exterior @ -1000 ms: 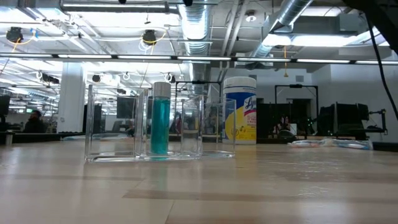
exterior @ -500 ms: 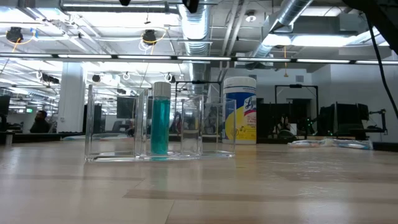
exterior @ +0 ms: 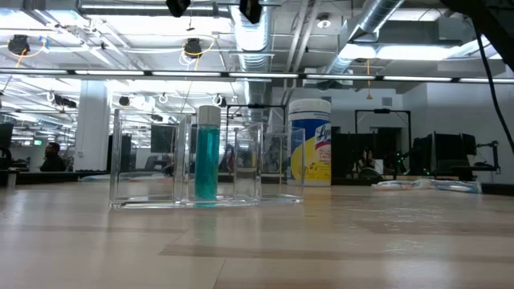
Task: Pick & Place toothbrushing station
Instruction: Put the blue mouthwash into the transparent organizer
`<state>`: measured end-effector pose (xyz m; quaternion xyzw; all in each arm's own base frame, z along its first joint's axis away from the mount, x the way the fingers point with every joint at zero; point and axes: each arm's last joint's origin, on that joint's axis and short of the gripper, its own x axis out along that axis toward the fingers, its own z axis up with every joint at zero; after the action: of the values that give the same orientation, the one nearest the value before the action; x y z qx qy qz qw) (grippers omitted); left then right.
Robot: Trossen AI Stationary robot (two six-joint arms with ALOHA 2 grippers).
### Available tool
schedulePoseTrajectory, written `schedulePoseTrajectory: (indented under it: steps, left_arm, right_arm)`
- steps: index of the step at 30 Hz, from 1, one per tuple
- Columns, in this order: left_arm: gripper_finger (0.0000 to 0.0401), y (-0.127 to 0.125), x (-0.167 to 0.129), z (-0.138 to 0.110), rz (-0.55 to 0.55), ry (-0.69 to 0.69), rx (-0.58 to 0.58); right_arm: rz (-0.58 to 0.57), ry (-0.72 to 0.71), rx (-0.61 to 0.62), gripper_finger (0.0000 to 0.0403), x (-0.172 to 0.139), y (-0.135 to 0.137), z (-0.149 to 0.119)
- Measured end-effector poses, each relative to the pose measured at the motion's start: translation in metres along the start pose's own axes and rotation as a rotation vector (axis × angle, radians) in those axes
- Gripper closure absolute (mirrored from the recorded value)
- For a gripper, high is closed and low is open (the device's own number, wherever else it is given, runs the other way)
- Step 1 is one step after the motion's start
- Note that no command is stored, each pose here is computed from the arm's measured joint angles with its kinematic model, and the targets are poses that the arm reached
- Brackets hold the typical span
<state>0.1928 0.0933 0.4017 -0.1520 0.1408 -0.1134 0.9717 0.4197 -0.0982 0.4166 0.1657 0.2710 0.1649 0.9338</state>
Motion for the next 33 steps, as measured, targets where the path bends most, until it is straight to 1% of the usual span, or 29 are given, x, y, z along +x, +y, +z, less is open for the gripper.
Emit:
schedulePoseTrajectory:
  steps: [5, 10, 14, 19, 22, 33]
  left_arm:
    - [0.0244, 0.000, 0.002, 0.001, 0.052, 0.001, -0.005]
    - [0.0244, -0.002, 0.001, 0.013, 0.061, -0.027, 0.017]
    - [0.0245, -0.003, -0.001, 0.018, 0.069, -0.034, 0.033]
    - [0.0245, 0.003, -0.004, 0.008, 0.114, 0.046, -0.001]
    - [0.0245, 0.004, -0.006, 0.009, 0.119, 0.040, 0.002]
    - [0.0245, 0.005, -0.004, 0.007, 0.111, 0.052, -0.006]
  right_arm:
    - [0.007, 0.010, 0.011, 0.0348, 0.008, -0.009, -0.002]
    - [0.016, 0.045, 0.033, 0.0348, 0.020, -0.015, -0.008]
    - [0.021, 0.002, 0.008, 0.0348, 0.020, -0.013, -0.003]
    - [-0.002, 0.003, 0.038, 0.0348, 0.010, -0.020, -0.003]
    - [-0.011, 0.020, 0.042, 0.0348, 0.008, -0.023, -0.005]
    - [-0.007, 0.011, 0.023, 0.0348, 0.008, -0.022, -0.004]
